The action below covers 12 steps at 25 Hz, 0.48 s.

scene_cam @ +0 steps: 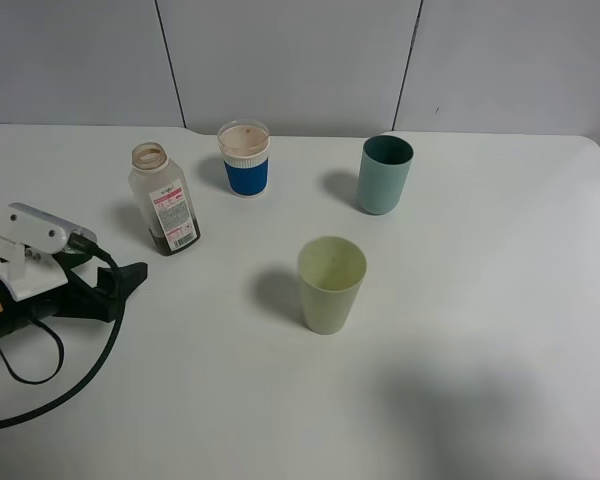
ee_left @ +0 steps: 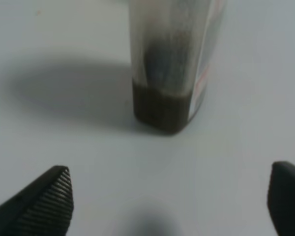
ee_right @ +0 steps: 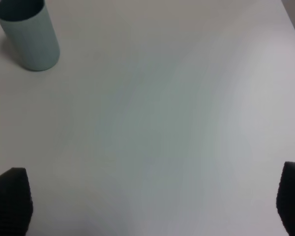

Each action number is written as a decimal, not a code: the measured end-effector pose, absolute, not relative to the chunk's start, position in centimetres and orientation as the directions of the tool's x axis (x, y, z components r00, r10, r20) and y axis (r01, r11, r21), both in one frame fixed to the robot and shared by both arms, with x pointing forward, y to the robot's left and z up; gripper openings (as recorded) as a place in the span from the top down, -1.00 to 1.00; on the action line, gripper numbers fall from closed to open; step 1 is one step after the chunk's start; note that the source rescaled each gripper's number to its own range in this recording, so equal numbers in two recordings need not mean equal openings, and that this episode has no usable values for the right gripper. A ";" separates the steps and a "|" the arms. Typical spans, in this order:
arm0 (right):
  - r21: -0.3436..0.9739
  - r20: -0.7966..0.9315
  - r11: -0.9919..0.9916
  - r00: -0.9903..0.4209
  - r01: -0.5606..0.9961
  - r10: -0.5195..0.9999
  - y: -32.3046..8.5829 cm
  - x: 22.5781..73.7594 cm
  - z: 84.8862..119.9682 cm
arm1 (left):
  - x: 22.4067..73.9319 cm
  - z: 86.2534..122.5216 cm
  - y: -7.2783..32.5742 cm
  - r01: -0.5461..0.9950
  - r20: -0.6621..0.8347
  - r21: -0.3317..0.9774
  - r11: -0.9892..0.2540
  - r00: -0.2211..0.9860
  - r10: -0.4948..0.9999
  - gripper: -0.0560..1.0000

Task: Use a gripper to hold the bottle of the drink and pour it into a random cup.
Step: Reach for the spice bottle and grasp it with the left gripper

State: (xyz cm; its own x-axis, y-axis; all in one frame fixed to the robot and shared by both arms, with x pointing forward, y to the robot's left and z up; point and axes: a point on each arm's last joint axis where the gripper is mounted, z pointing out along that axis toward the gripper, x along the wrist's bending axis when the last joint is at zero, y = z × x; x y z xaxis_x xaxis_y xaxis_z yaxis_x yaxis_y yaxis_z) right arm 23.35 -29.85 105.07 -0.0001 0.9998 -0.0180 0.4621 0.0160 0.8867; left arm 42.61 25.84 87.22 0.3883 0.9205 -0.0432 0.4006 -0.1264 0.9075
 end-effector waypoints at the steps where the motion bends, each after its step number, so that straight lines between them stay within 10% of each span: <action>1: 0.887 -0.018 0.016 0.000 0.462 1.000 -29.9 23.4 105.1 | 43.0 87.1 25.8 0.396 -0.035 0.908 -0.136 0.396 0.918 -0.36; 12: 0.887 -0.018 0.016 0.000 0.462 1.000 -29.9 23.4 105.1 | 45.6 87.5 25.5 0.315 0.013 0.936 -0.157 0.415 0.910 -0.33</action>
State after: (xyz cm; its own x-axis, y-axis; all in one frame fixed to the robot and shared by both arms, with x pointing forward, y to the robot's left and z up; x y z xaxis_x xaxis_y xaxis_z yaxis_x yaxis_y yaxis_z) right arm 23.35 -29.85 105.07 -0.0001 0.9998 -0.0180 0.4621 0.0160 0.8867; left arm 45.60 25.49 87.46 0.4145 0.9099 0.0130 0.3150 -0.1569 0.9360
